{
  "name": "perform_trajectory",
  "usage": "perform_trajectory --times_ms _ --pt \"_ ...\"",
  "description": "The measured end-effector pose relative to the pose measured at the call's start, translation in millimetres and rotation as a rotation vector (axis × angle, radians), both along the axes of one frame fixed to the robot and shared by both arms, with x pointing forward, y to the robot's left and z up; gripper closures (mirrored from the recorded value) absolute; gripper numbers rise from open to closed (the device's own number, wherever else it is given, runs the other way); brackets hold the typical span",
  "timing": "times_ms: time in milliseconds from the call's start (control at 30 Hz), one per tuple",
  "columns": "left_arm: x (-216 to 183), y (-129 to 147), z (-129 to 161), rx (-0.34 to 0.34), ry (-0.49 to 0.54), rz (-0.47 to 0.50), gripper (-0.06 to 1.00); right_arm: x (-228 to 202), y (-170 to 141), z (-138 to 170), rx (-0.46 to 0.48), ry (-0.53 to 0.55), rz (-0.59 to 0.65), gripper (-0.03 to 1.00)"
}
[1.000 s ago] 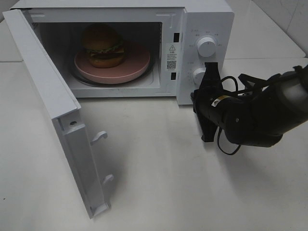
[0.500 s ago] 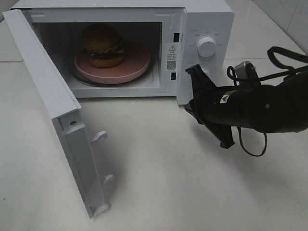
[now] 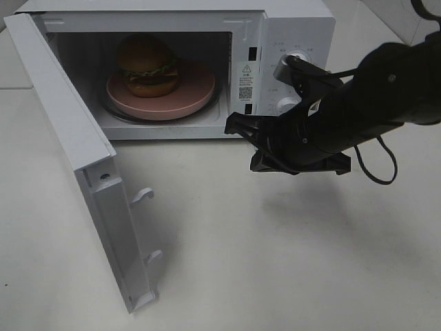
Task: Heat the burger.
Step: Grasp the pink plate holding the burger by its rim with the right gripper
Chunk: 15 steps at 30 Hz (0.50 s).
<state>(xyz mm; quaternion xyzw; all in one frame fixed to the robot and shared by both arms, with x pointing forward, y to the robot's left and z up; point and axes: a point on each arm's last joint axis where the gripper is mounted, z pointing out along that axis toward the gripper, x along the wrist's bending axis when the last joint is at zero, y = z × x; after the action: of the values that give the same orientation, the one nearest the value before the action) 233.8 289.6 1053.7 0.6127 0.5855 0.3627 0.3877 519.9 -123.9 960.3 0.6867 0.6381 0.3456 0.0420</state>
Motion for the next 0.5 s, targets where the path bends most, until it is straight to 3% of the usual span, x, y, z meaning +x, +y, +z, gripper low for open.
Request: perform_trajectory --times_ms 33,267,333,400,433,500 --pt "0 0 0 0.0 0.0 0.0 -0.04 1 3 5 -0.052 0.0 0.089 0.95" --pt "0 0 0 0.0 0.0 0.0 -0.04 1 7 16 -0.187 0.006 0.305 0.95" --pt "0 0 0 0.0 0.0 0.0 -0.04 2 8 23 -0.258 -0.005 0.427 0.95" --pt "0 0 0 0.0 0.0 0.0 -0.04 2 9 25 -0.284 -0.009 0.472 0.95" --pt "0 0 0 0.0 0.0 0.0 -0.04 1 9 28 -0.33 -0.015 0.561 0.95" --pt "0 0 0 0.0 0.0 0.0 -0.04 1 9 30 -0.351 -0.022 0.603 0.95"
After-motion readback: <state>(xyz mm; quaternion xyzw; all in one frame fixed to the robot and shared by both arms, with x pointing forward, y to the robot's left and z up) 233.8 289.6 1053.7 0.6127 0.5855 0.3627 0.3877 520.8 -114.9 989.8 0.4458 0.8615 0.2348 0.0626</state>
